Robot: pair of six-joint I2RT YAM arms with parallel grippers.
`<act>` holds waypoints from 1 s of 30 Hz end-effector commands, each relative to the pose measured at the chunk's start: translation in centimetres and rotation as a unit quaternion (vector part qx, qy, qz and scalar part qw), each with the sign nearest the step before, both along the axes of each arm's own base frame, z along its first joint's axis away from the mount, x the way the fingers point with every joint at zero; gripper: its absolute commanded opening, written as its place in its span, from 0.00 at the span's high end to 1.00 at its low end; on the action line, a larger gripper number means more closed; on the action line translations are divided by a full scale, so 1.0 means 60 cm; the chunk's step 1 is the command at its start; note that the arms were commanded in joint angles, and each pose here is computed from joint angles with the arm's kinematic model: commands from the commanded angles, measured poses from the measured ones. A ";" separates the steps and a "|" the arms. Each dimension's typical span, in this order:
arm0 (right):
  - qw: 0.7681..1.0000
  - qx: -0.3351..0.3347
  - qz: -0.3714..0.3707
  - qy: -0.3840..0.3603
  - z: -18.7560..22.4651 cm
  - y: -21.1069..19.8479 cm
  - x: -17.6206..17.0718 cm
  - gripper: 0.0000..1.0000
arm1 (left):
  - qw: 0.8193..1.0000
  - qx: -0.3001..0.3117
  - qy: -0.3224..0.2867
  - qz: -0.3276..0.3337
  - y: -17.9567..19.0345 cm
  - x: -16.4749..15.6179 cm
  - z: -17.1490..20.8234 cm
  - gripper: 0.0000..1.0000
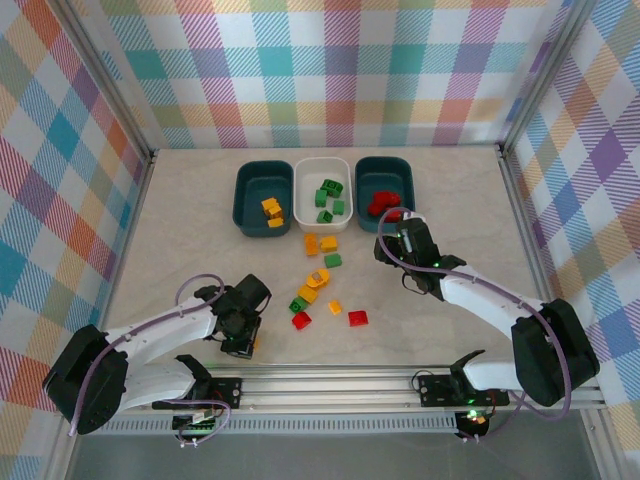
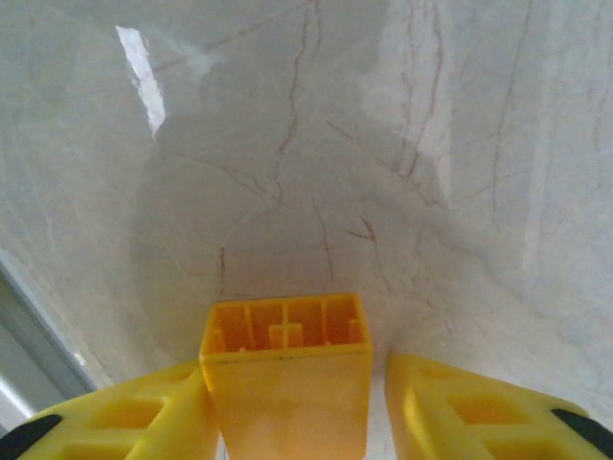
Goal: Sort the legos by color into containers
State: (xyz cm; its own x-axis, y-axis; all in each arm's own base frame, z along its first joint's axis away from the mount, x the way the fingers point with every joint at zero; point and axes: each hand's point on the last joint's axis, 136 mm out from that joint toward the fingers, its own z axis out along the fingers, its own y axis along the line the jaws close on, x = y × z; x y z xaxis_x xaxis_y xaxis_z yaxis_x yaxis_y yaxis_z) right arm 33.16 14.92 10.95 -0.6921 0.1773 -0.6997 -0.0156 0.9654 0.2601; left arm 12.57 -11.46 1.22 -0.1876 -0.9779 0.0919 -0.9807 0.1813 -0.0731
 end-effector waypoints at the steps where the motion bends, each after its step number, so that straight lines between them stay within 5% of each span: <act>1: 1.000 0.005 -0.001 -0.003 -0.004 0.005 0.002 0.33 | 1.000 0.015 -0.002 -0.003 0.010 -0.006 -0.013 0.56; 16: 1.000 0.005 -0.003 -0.008 0.002 0.002 0.001 0.33 | 0.990 0.051 -0.123 -0.052 0.010 0.079 0.083 0.63; 23: 1.000 0.005 -0.004 -0.013 0.007 0.000 0.000 0.33 | 0.965 0.088 -0.206 -0.132 0.005 0.230 0.183 0.62; 30: 1.000 0.007 -0.004 -0.018 0.013 -0.001 -0.002 0.33 | 0.950 0.074 -0.210 -0.221 -0.036 0.409 0.228 0.67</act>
